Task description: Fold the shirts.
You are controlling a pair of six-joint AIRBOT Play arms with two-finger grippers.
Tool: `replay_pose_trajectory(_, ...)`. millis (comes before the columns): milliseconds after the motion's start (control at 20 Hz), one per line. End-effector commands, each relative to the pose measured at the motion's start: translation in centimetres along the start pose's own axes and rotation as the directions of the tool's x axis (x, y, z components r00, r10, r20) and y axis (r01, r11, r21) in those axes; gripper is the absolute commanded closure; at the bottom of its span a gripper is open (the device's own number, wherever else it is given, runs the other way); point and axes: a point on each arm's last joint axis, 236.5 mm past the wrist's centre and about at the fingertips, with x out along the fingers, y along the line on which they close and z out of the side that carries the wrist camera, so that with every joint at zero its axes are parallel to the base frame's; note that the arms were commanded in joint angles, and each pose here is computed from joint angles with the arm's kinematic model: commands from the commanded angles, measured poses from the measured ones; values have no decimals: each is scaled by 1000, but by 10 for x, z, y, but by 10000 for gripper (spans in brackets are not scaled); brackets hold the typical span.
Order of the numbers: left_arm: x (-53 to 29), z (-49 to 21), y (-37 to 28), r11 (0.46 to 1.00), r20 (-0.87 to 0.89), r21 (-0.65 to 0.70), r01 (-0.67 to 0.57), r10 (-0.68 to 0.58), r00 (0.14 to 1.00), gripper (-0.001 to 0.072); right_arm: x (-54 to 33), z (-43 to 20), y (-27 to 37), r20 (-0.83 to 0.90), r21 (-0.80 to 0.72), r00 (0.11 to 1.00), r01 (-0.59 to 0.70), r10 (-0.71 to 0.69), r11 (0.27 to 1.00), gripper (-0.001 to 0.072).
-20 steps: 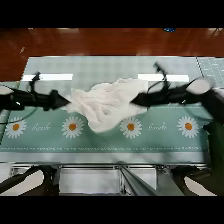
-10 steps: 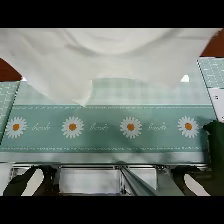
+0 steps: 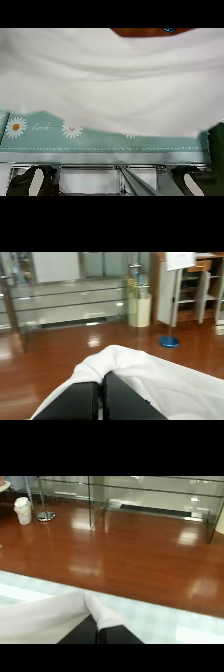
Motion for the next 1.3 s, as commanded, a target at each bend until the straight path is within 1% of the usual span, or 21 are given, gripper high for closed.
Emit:
replay_pose_trajectory(0, -21, -14, 13, 998, -53, 9, -67, 67, 996, 678, -6, -30, -6, -111, 43, 993, 38, -33, 998, 692)
replay_pose_trajectory(100, -4, -45, 18, 998, -160, -45, -52, 45, 986, 678, 12, -53, -12, -194, 67, 981, 43, -29, 997, 692)
replay_pose_trajectory(200, 24, -95, 24, 992, -298, -118, -32, -5, 954, 678, 44, -83, -20, -279, 96, 960, 52, -23, 994, 692)
replay_pose_trajectory(250, 40, -125, 25, 986, -365, -168, -22, -42, 930, 677, 65, -101, -26, -317, 113, 948, 58, -19, 992, 692)
replay_pose_trajectory(350, 73, -196, 27, 956, -500, -292, -21, -134, 856, 677, 113, -145, -35, -395, 157, 919, 63, 4, 986, 694)
replay_pose_trajectory(400, 90, -236, 31, 940, -554, -340, -38, -168, 815, 677, 138, -170, -39, -435, 178, 900, 60, 24, 982, 693)
replay_pose_trajectory(500, 125, -311, 52, 932, -630, -355, -79, -176, 756, 677, 190, -227, -46, -532, 222, 844, 62, 68, 973, 694)
replay_pose_trajectory(550, 142, -349, 62, 915, -666, -384, -127, -179, 724, 677, 213, -250, -53, -574, 231, 815, 72, 76, 970, 694)
replay_pose_trajectory(600, 156, -381, 65, 889, -698, -427, -163, -209, 685, 677, 238, -273, -61, -615, 233, 784, 85, 79, 969, 693)
replay_pose_trajectory(650, 170, -410, 65, 862, -722, -471, -186, -256, 643, 677, 263, -290, -69, -635, 236, 769, 100, 76, 967, 693)
replay_pose_trajectory(700, 186, -432, 64, 836, -727, -510, -200, -295, 619, 677, 289, -308, -79, -650, 243, 756, 118, 71, 963, 693)
replay_pose_trajectory(850, 235, -481, 63, 764, -722, -598, -241, -383, 577, 677, 356, -347, -90, -694, 297, 711, 142, 111, 944, 692)
replay_pose_trajectory(950, 265, -499, 63, 745, -718, -622, -243, -418, 556, 677, 396, -352, -88, -678, 367, 716, 134, 166, 921, 692)
replay_pose_trajectory(1000, 278, -502, 63, 736, -710, -633, -240, -428, 560, 677, 412, -351, -88, -664, 400, 723, 132, 188, 907, 692)
replay_pose_trajectory(1050, 288, -503, 63, 729, -701, -644, -232, -439, 562, 677, 423, -349, -89, -652, 442, 729, 141, 209, 886, 692)
replay_pose_trajectory(1100, 294, -502, 61, 720, -694, -655, -228, -454, 559, 671, 433, -344, -91, -627, 509, 742, 160, 237, 846, 689)
replay_pose_trajectory(1150, 298, -498, 61, 710, -689, -666, -232, -465, 556, 522, 439, -336, -92, -595, 575, 757, 168, 269, 801, 530)
replay_pose_trajectory(1200, 297, -492, 61, 713, -689, -667, -218, -478, 545, 190, 439, -326, -96, -566, 617, 771, 161, 292, 770, 319)
replay_pose_trajectory(1250, 288, -489, 70, 744, -718, -636, -206, -473, 511, 200, 434, -316, -104, -552, 640, 776, 161, 304, 752, 300)
